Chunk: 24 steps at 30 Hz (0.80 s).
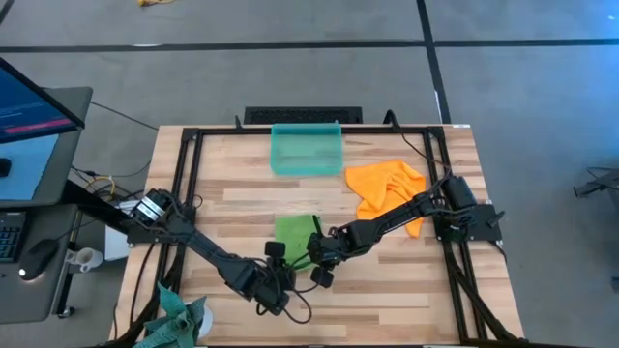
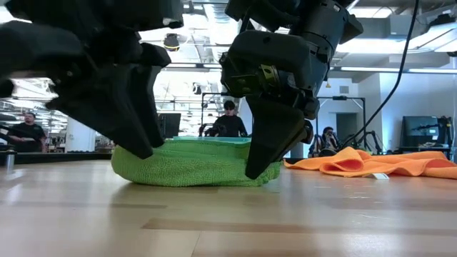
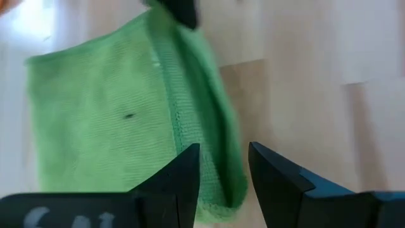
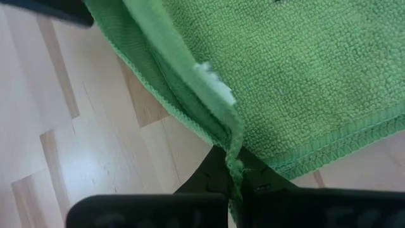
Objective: Roll microfiber towels into tight, uniform cylinder then place into a basket
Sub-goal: Roll the green towel
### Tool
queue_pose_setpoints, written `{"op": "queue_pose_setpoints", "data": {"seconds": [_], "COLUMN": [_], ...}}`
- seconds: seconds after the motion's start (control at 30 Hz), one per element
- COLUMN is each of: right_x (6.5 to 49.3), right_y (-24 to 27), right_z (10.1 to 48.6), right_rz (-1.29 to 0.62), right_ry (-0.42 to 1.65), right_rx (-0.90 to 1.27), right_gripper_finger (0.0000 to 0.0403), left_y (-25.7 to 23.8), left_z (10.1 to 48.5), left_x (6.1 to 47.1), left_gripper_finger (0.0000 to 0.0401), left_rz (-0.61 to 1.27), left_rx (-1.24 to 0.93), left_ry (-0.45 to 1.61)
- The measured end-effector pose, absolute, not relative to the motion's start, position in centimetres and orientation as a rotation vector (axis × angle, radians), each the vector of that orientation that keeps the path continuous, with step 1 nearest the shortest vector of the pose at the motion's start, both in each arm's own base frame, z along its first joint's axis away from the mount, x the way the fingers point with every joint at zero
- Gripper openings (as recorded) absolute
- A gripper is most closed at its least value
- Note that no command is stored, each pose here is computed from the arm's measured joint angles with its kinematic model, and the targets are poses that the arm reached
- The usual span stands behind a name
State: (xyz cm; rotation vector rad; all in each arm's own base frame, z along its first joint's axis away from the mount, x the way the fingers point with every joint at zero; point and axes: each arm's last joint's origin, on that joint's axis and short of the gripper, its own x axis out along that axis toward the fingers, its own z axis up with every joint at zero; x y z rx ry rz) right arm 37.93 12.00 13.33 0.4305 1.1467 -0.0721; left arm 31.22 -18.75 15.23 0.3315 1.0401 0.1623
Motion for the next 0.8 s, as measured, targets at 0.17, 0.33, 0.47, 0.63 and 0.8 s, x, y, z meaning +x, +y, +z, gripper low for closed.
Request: {"op": "queue_pose_setpoints", "data": {"seconds": [0.17,0.33,0.47,0.63,0.8], "right_x": [37.9,37.9,37.9,37.9,37.9], "right_y": [12.0,12.0,12.0,12.0,12.2], "right_z": [13.3,13.3,13.3,13.3,13.3], "right_rz": [-0.073,-0.072,-0.072,-0.072,-0.074], "right_ry": [1.148,1.147,1.147,1.147,1.142], "right_rx": [0.43,0.43,0.43,0.43,0.423], "right_gripper_finger": [0.0017,0.0015,0.0022,0.002,0.0036], "left_y": [-17.8,-17.0,-16.6,-15.8,-14.6], "left_z": [15.1,15.1,15.1,14.6,13.3], "left_x": [31.1,31.1,31.3,31.5,30.9], "left_gripper_finger": [0.0128,0.0128,0.0128,0.0128,0.0128], "left_rz": [0.262,0.326,0.348,0.398,0.441], "left_rx": [0.333,0.29,0.265,0.209,0.147], "left_ry": [1.062,1.076,1.074,1.067,1.107]}}
